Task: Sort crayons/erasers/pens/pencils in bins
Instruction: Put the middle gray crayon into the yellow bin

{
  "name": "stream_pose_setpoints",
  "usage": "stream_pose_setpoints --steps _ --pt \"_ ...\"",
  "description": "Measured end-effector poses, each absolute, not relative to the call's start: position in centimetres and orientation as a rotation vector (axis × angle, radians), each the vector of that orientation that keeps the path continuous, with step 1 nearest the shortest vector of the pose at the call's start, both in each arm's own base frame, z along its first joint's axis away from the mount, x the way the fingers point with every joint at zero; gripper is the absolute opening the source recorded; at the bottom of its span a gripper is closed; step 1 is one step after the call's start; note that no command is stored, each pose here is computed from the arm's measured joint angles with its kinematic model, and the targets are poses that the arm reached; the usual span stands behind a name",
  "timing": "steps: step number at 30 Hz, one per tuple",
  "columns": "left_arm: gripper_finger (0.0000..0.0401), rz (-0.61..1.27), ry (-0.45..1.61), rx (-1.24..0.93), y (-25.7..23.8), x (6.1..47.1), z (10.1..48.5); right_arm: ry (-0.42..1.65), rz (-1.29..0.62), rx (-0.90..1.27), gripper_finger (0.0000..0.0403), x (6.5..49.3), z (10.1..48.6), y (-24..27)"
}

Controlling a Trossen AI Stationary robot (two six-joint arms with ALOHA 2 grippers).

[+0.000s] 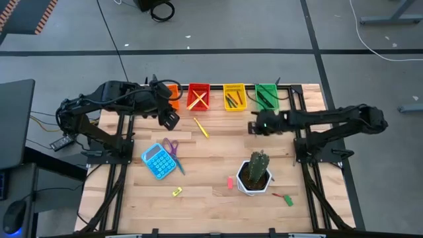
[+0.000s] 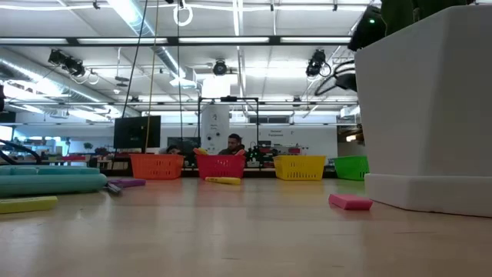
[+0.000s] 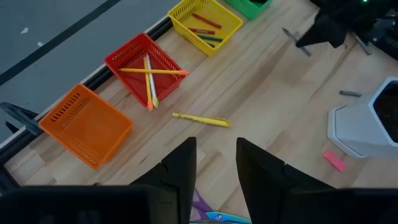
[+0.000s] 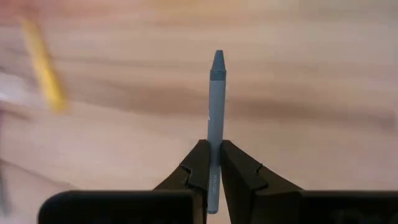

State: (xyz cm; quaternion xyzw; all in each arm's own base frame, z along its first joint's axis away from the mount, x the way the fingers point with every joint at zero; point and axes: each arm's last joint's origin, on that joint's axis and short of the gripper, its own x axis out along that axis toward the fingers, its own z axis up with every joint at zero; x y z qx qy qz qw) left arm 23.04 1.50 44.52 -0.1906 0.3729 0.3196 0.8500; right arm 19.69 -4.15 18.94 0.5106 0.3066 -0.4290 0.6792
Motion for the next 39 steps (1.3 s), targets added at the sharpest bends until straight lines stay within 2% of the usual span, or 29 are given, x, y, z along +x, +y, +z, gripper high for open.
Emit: stream_pose_setpoints --steps 8,15,26,34,39 --pt "0.0123 0.703 0.764 -0.456 1.5 23.0 44.5 0.622 -0.893 0.917 0.0037 23.4 23.2 -9.7" --pt "0.0117 0.737 0.734 -0.536 1.5 23.1 44.5 0.678 -0.881 0.803 0.0037 26.5 25.4 -14.8" --pt "0.0116 0.736 0.711 -0.542 1.5 23.2 44.7 0.827 -0.871 0.766 0.0037 28.6 22.1 -20.6" --pt "0.0110 0.743 0.628 -0.548 1.6 24.8 44.7 0.885 -0.870 0.766 0.0037 29.0 19.6 -21.8" --pt "0.0114 0.754 0.657 -0.535 1.7 26.3 43.8 0.877 -0.866 0.755 0.0037 29.4 18.8 -22.3"
